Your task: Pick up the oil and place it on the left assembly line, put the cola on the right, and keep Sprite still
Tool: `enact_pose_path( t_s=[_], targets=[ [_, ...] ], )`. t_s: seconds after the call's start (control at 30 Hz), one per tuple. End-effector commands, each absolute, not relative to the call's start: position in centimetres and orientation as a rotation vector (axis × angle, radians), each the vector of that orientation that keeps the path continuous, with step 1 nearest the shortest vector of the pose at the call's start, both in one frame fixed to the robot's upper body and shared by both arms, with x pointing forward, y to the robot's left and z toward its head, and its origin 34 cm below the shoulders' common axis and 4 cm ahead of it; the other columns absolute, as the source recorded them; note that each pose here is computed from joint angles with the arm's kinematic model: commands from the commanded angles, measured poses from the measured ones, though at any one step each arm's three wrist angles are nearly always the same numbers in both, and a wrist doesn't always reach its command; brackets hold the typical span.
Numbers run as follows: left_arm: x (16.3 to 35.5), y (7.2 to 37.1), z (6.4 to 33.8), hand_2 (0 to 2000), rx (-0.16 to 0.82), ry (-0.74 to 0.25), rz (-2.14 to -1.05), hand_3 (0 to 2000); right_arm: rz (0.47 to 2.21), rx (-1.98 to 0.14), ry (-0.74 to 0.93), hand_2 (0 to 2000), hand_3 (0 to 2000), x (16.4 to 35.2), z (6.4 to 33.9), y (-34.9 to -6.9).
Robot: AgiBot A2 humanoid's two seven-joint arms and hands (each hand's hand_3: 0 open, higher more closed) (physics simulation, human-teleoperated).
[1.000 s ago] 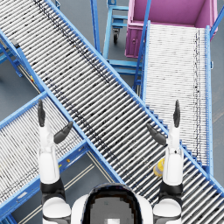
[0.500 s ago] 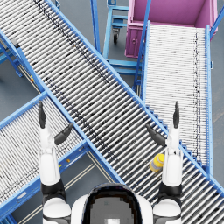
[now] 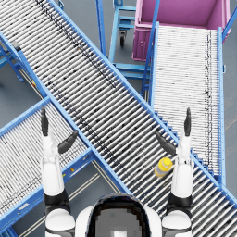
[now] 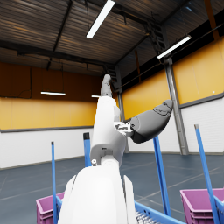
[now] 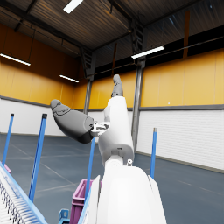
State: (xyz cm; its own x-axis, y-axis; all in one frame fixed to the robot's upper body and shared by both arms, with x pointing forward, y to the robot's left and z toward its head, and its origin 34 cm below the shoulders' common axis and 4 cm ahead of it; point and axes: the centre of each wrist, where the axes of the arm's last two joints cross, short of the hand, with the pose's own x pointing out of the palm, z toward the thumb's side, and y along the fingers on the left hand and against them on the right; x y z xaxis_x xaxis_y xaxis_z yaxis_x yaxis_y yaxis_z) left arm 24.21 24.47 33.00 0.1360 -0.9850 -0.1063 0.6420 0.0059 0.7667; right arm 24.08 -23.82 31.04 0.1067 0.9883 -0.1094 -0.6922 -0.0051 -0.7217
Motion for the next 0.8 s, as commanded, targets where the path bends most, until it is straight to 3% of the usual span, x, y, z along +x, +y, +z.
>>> enact_pose_path(
  t_s=[0.03,0.8],
  targets=[
    [24.2,24.5,33.1,0,0.797,-0.550,-1.378,0,1.406,-0.755,-0.525,0,0,24.1,31.6,-24.0],
    [23.7,23.6,32.8,0,0.797,-0.568,-1.402,0,1.437,-0.735,-0.529,0,0,23.3,30.8,-23.1]
  ],
)
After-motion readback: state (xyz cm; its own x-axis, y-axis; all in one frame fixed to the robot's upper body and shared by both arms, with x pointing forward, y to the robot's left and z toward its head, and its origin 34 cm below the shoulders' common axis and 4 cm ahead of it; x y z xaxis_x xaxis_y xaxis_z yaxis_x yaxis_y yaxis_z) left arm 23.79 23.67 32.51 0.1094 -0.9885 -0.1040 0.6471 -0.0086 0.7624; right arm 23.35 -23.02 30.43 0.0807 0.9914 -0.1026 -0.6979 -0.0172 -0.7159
